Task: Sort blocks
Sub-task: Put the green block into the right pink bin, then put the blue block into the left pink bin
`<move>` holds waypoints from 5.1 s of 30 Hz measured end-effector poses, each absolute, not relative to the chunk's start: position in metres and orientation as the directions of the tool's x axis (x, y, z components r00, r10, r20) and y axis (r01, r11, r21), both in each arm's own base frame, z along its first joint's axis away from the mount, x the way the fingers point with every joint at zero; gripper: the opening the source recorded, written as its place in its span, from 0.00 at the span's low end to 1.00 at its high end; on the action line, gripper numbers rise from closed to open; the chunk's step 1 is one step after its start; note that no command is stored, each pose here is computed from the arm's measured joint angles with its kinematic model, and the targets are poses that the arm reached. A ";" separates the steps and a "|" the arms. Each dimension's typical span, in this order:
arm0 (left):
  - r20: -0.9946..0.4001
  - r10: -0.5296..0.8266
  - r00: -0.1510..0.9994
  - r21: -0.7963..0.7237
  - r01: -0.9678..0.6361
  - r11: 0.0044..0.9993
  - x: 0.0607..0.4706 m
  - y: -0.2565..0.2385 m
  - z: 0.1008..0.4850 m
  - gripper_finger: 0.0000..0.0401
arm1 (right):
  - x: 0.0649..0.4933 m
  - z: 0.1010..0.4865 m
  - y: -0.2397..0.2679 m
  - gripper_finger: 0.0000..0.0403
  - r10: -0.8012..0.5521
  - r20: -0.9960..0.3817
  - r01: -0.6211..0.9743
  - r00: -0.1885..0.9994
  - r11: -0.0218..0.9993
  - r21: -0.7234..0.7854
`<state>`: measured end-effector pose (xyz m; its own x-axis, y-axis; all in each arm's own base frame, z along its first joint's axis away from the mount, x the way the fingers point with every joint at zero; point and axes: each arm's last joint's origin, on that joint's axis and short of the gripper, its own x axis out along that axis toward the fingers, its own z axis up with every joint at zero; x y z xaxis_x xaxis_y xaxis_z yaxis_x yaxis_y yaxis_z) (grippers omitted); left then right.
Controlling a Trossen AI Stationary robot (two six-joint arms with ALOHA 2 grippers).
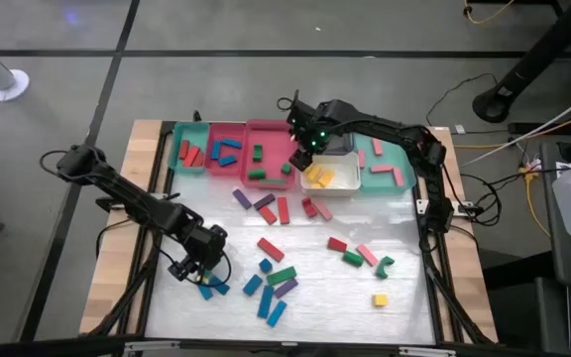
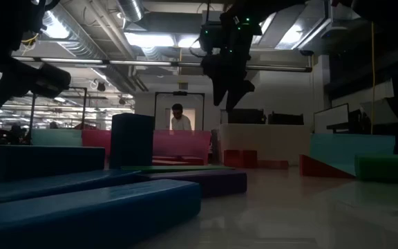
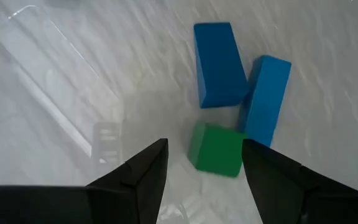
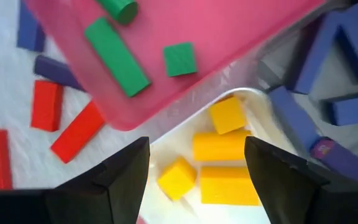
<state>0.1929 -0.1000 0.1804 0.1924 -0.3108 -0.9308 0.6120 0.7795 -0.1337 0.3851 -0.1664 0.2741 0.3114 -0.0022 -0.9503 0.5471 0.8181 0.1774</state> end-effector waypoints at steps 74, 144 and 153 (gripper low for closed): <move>-0.731 0.194 0.654 0.334 0.096 0.938 0.217 0.005 0.211 0.30 | 0.430 0.279 0.052 0.65 0.060 -0.902 -0.012 0.428 0.998 0.061; -0.388 -0.109 0.915 -0.501 -0.110 0.858 0.119 -0.012 0.289 0.57 | 0.474 0.180 0.123 0.57 0.222 -0.854 -0.408 0.470 0.913 0.013; -0.516 -0.201 0.832 -0.547 -0.140 0.825 0.118 -0.026 0.276 0.57 | 0.492 0.199 0.105 0.31 0.114 -0.779 -0.302 0.616 0.948 -0.100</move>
<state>0.1175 -0.0258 0.2760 0.8323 -0.2015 -0.5164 -0.1396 0.8254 -0.5470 0.4918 0.1046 0.1993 0.6160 0.1139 -0.7795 -0.3023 0.9479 -0.1003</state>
